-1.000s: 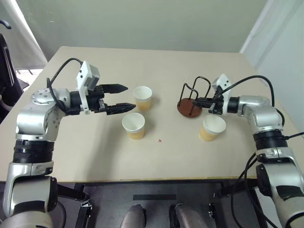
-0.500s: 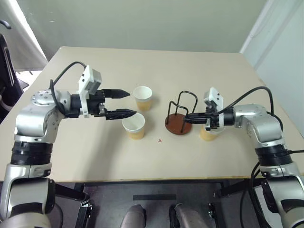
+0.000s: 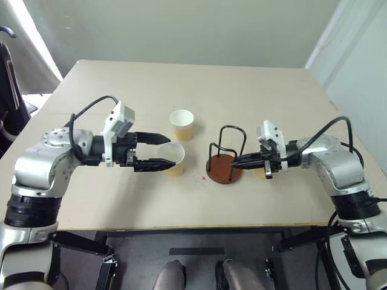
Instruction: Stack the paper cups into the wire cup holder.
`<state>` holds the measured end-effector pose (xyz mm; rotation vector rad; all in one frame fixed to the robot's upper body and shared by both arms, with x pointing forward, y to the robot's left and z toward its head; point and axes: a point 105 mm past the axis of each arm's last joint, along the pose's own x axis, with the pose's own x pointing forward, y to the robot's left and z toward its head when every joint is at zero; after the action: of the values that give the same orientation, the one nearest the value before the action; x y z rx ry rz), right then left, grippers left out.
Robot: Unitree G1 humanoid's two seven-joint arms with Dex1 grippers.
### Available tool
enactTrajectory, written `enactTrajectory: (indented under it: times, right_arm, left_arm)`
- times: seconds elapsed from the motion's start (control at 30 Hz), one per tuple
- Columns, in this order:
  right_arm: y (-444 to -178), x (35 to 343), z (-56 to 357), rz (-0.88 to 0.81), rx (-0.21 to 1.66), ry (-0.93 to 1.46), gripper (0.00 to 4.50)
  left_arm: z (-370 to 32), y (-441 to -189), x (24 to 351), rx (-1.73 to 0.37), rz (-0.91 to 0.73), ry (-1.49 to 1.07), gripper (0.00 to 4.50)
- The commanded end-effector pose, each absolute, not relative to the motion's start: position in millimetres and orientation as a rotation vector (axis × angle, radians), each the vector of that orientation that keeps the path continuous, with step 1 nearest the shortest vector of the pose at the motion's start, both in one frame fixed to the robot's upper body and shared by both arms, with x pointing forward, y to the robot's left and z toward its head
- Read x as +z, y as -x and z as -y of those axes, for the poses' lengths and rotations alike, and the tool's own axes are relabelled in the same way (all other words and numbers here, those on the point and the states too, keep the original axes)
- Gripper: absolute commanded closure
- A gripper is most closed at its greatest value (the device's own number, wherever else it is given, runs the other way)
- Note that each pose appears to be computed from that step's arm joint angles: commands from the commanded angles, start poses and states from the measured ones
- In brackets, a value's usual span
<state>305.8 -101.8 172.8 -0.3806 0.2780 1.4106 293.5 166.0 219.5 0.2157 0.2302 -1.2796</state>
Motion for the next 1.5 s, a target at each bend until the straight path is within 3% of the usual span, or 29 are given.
enactTrajectory:
  times: [0.03, 0.27, 0.53, 1.5]
  right_arm:
    - [-294.8, 183.2, 96.1, -0.222, 1.477, 0.434, 4.48]
    - [-285.3, 182.6, 91.0, -0.199, 1.544, 0.485, 4.48]
    - [-292.9, 186.1, 85.5, -0.166, 1.553, 0.513, 4.48]
    - [-315.2, 170.1, 81.8, -0.193, 1.572, 0.633, 4.48]
  left_arm:
    - [-165.1, -283.2, 228.8, -1.312, -0.217, -0.242, 0.0]
    - [-168.2, -268.6, 227.2, -1.354, -0.283, -0.233, 0.0]
    - [-174.9, -257.5, 228.5, -1.366, -0.319, -0.243, 0.0]
    - [-172.9, -259.2, 230.8, -1.346, -0.299, -0.257, 0.0]
